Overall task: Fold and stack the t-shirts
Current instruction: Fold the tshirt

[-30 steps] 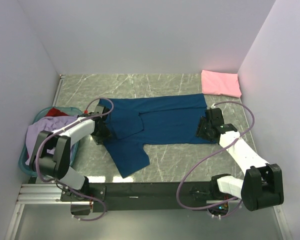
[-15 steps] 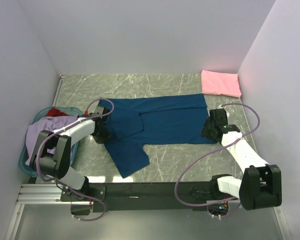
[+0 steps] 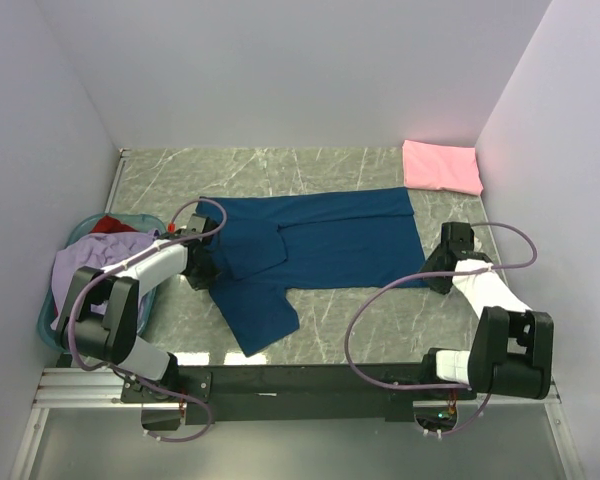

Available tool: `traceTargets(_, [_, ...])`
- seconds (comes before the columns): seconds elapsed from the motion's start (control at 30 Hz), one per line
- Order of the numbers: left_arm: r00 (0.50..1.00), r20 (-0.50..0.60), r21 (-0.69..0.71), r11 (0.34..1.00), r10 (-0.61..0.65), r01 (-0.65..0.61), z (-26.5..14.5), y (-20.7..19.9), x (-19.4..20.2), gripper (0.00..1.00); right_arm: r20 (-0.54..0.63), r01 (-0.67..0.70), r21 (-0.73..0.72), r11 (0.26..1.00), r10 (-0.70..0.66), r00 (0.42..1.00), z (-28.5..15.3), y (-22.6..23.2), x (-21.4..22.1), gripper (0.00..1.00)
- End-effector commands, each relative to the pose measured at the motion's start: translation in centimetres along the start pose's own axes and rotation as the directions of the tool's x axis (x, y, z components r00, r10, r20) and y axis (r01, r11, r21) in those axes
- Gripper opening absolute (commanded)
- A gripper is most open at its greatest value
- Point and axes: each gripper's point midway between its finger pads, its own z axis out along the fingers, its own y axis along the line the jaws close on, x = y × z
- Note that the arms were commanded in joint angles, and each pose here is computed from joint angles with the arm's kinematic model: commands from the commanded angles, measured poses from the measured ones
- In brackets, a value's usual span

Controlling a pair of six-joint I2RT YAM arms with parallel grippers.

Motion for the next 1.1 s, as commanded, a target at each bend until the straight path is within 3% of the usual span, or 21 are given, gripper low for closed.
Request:
traceTargets(0.0, [0.998,-0.06,-0.025,0.999,0.032,-0.034,-0.1,1.3,1.8,0.01,0.011,-0.062,-0.023,0.998,0.062,0.998,0.8,0.3,-0.4,0.46])
traceTargets(0.3, [0.997,-0.068,-0.004,0.999,0.034,-0.034,-0.3,1.0,2.0,0.01,-0.048,-0.101,-0.018,0.995,0.1,0.994,2.3,-0.3,0.5,0.45])
traceTargets(0.37, [0.997,-0.068,-0.005,0.999,0.032,-0.032,-0.4,1.1,2.0,0.01,-0.052,-0.103,-0.016,0.995,0.102,0.993,2.4,-0.4,0.6,0.41])
traceTargets(0.47, [0.996,-0.078,-0.003,1.0,0.03,-0.03,-0.4,1.1,2.2,0.01,-0.057,-0.097,-0.005,0.995,0.097,0.994,2.4,-0.7,0.8,0.27])
traceTargets(0.5, [0.997,-0.078,-0.003,1.0,0.028,-0.029,-0.5,1.1,2.2,0.01,-0.056,-0.092,-0.001,0.996,0.092,0.994,2.3,-0.8,0.8,0.17])
traceTargets(0.6, [0.995,-0.091,-0.012,0.999,0.029,-0.03,-0.8,1.6,2.6,0.01,-0.051,-0.093,0.013,0.996,0.094,0.994,1.5,-1.2,0.9,0.0])
traceTargets(0.83, [0.992,-0.128,0.05,0.999,0.02,-0.014,-3.1,1.6,3.6,0.01,-0.008,-0.126,0.047,0.991,0.127,0.992,-1.3,-2.6,1.1,0.0])
traceTargets(1.07, [0.995,-0.096,0.046,0.999,0.0,0.004,-4.6,2.1,1.2,0.01,0.069,-0.151,-0.006,0.989,0.151,0.986,-3.3,-1.1,-2.0,0.0])
